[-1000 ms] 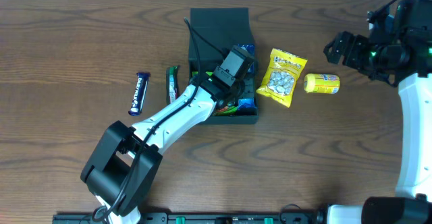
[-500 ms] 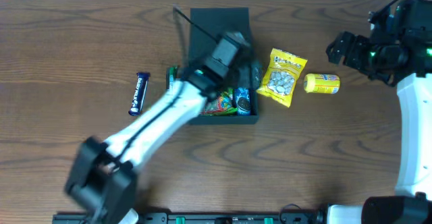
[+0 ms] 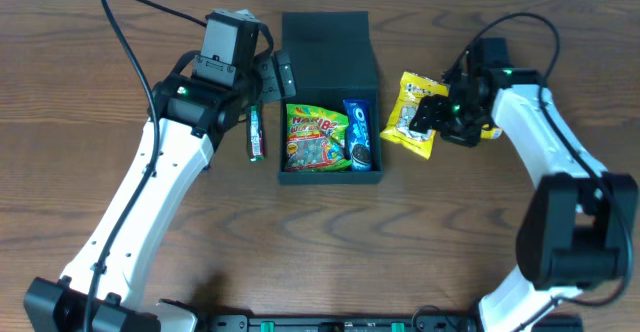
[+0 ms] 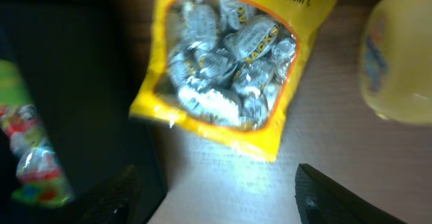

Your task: Pack container

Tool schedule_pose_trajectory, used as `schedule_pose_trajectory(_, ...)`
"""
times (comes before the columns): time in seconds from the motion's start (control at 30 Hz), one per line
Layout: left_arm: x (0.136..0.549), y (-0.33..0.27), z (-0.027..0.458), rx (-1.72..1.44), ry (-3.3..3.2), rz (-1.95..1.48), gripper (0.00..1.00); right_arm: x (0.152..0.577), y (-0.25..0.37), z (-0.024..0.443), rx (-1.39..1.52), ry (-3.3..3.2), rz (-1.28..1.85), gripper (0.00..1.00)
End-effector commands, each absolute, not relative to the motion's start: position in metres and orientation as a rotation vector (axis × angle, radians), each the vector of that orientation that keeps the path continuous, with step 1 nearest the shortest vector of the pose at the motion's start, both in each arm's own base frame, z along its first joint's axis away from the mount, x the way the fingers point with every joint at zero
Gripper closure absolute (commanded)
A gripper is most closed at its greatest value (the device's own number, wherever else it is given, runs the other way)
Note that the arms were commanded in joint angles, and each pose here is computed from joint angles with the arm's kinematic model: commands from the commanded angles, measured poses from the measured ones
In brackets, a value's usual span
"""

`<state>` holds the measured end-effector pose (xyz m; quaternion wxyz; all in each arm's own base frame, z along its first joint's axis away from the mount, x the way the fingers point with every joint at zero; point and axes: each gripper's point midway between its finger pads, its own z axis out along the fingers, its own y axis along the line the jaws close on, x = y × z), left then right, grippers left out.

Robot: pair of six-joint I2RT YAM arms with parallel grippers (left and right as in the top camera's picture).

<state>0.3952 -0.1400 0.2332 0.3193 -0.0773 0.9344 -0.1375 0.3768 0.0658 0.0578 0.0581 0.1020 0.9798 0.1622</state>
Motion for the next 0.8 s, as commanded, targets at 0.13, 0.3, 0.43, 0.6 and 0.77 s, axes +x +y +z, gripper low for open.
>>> schedule_pose_trajectory(0.13, 0.395, -0.135, 0.23, -0.185, 2.464, -0.326, 0.05, 0.397, 0.073, 0.029, 0.494, 2.939, 0.419, 0.2)
schedule_pose_trajectory(0.3, 0.395, -0.135, 0.229, -0.162, 2.468, -0.317, 0.05, 0.409, 0.074, 0.016, 0.591, 2.893, 0.313, 0.06)
schedule_pose_trajectory(0.43, 0.392, -0.134, 0.227, -0.163, 2.483, -0.31, 0.05, 0.414, 0.075, 0.006, 0.643, 2.876, 0.287, 0.11)
schedule_pose_trajectory(0.6, 0.391, -0.134, 0.226, -0.163, 2.491, -0.307, 0.05, 0.408, 0.074, -0.011, 0.666, 2.915, 0.264, 0.33)
schedule_pose_trajectory(0.77, 0.391, -0.133, 0.226, -0.153, 2.49, -0.303, 0.05, 0.411, 0.075, -0.004, 0.665, 2.919, 0.274, 0.59)
